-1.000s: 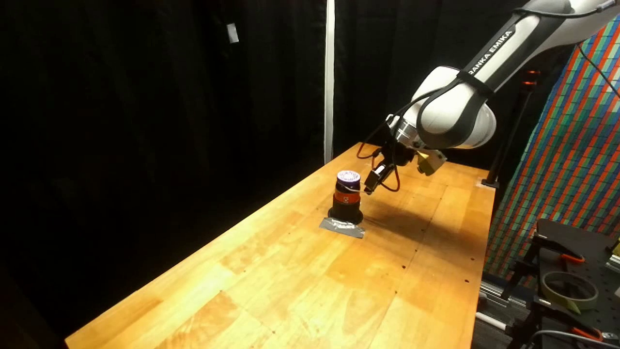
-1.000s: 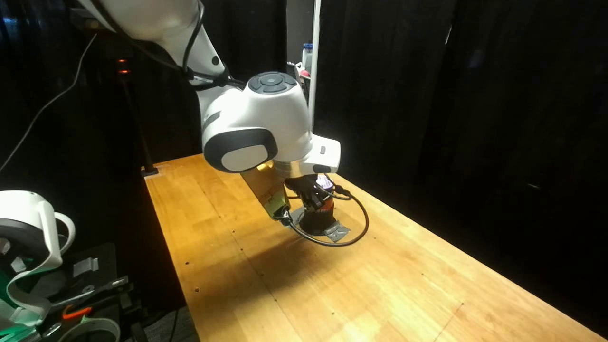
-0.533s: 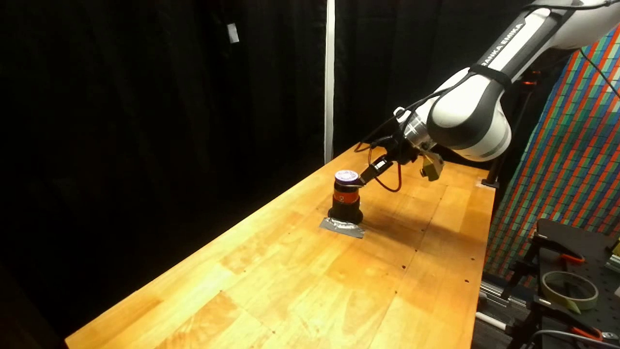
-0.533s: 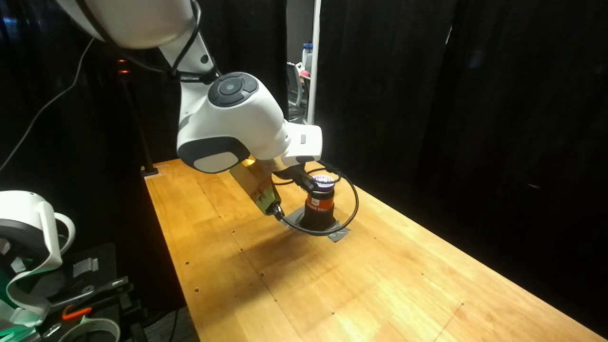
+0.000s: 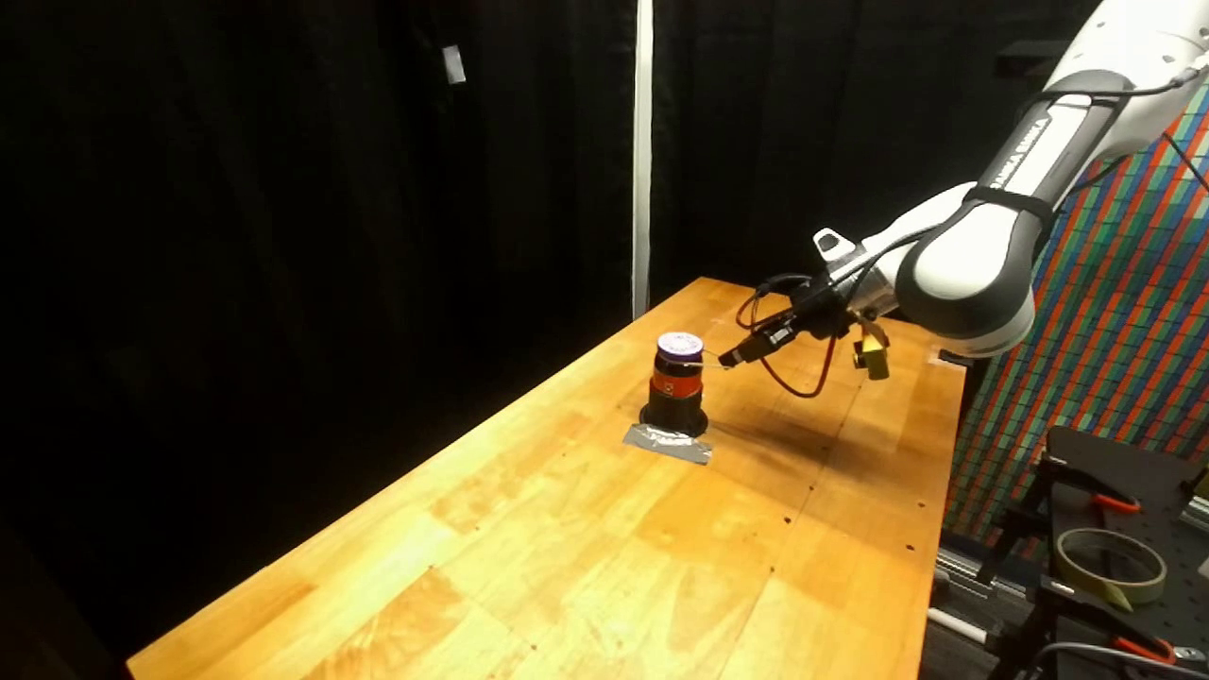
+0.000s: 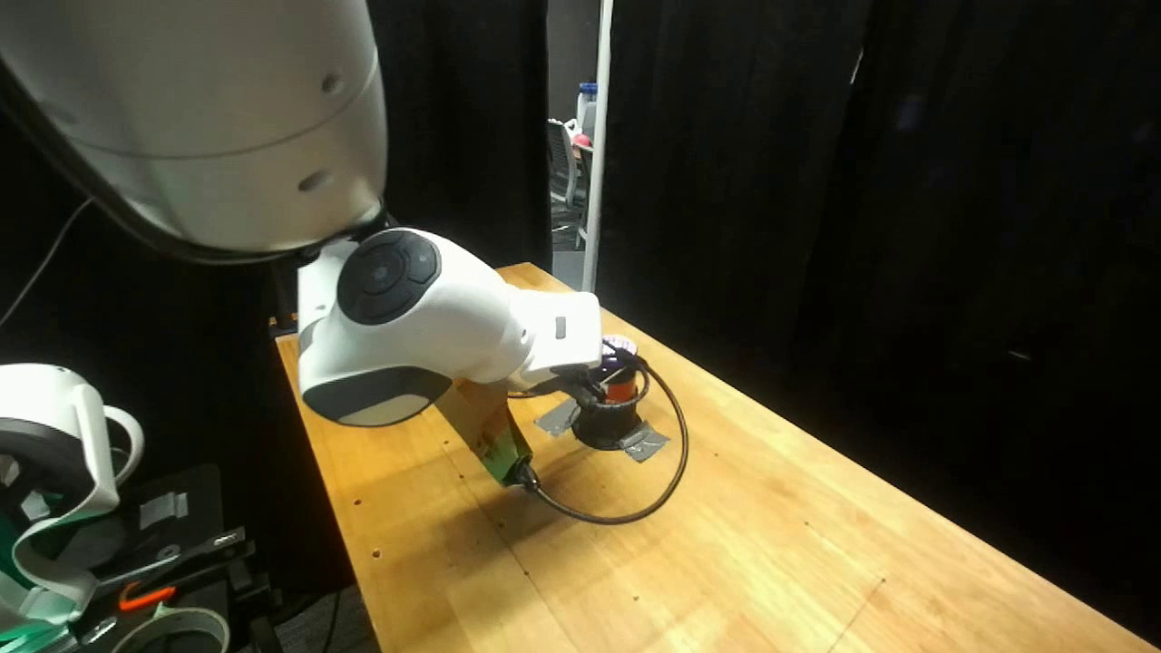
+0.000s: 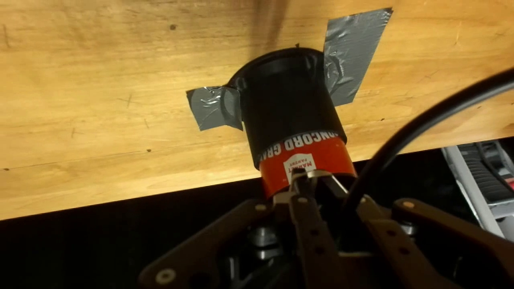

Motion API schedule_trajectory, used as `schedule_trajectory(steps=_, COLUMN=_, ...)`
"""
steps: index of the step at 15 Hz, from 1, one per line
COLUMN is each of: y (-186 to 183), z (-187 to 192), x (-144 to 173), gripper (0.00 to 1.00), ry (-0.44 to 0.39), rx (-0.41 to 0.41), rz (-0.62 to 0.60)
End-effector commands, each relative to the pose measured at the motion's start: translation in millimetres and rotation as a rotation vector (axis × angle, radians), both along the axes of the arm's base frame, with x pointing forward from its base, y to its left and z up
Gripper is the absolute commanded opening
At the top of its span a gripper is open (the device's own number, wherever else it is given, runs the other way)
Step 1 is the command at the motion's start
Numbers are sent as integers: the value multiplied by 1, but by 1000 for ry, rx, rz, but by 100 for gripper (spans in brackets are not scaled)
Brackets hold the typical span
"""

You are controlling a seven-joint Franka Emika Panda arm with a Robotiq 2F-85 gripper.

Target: Put the rubber band on the cup

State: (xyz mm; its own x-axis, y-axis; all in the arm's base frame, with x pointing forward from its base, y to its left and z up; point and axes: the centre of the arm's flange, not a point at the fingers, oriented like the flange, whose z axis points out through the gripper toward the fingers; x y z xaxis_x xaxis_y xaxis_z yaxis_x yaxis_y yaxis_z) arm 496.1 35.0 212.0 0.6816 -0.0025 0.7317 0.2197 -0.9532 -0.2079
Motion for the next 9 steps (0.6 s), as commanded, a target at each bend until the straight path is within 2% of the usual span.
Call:
schedule_trajectory(steps=1, y=-10, z=-8, x=-23, gripper=11, ry=-80, rx=25, rz=34)
schedule_trajectory(steps=6, y=-7, z=-6, x=-37, gripper=11, ry=-229, rx=48, rz=97)
schedule_trajectory(steps=9, y=-5, z=-8, x=-44, gripper=11, ry=-283, rx=59, rz=120)
